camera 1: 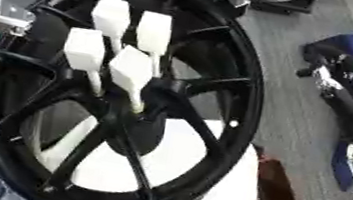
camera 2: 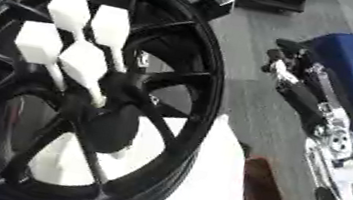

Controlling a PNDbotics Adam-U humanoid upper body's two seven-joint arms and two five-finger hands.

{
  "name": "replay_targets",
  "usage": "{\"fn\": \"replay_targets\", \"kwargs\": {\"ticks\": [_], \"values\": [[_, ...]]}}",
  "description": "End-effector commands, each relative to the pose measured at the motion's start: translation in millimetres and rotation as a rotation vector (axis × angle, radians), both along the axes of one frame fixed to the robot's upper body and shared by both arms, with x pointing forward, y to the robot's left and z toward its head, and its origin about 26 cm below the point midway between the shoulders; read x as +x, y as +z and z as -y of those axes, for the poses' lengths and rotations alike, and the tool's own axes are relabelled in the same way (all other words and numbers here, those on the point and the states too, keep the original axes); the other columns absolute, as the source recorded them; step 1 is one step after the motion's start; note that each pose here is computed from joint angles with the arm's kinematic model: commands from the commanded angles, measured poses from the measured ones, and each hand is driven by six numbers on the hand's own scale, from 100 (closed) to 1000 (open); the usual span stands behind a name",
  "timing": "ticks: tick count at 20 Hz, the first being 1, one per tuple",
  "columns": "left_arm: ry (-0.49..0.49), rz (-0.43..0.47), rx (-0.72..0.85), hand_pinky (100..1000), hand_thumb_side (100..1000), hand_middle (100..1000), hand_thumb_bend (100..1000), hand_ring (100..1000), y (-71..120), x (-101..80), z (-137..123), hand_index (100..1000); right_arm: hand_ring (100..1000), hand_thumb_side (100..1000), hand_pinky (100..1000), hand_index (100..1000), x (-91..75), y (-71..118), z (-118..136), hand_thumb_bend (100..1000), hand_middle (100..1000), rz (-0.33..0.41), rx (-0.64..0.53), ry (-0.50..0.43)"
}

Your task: Pull the pin out of the wheel hub.

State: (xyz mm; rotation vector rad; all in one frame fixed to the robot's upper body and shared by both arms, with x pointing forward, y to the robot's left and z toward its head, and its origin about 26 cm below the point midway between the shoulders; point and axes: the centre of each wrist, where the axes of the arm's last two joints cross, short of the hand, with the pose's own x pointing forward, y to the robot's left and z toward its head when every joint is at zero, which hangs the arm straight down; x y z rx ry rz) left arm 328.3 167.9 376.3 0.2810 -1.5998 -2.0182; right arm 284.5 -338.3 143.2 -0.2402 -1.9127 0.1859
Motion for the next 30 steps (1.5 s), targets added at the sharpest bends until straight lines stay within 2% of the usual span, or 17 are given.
{"fn": "replay_targets", "kwargs": {"ticks": [1,6,7,11,21,30], "values": [[0.018,0.014,0.007,775,620,698,414,712,7.1,-5.8,-4.0,819,656,430,933,828,0.2,7.5,2.3,100,711,0.017,-0.038,0.0],[0.019,0.011,0.007,775,620,698,414,712,6.9,-6.7,-3.3,819,656,430,933,828,0.2,7.4,2.2,100,711,0.017,-0.038,0.0],[0.029,-0.001,0.013,776,592,724,431,729,3.6,-4.3,-3.7,833,656,434,933,829,0.5,7.5,1.7,100,711,0.018,-0.037,0.002],[0.084,-0.037,0.038,790,580,762,440,766,-9.0,6.0,-0.6,846,656,436,933,829,1.4,7.5,-0.2,100,711,0.019,-0.035,0.009],[0.093,-0.059,0.052,791,578,761,413,766,-14.9,9.3,3.2,845,656,447,933,829,1.7,7.5,-2.1,100,712,0.023,-0.032,0.01],[0.096,0.013,0.023,809,547,812,436,801,-13.4,7.7,3.1,860,655,458,933,829,2.4,6.5,-3.3,100,712,0.022,-0.032,0.009]]}}
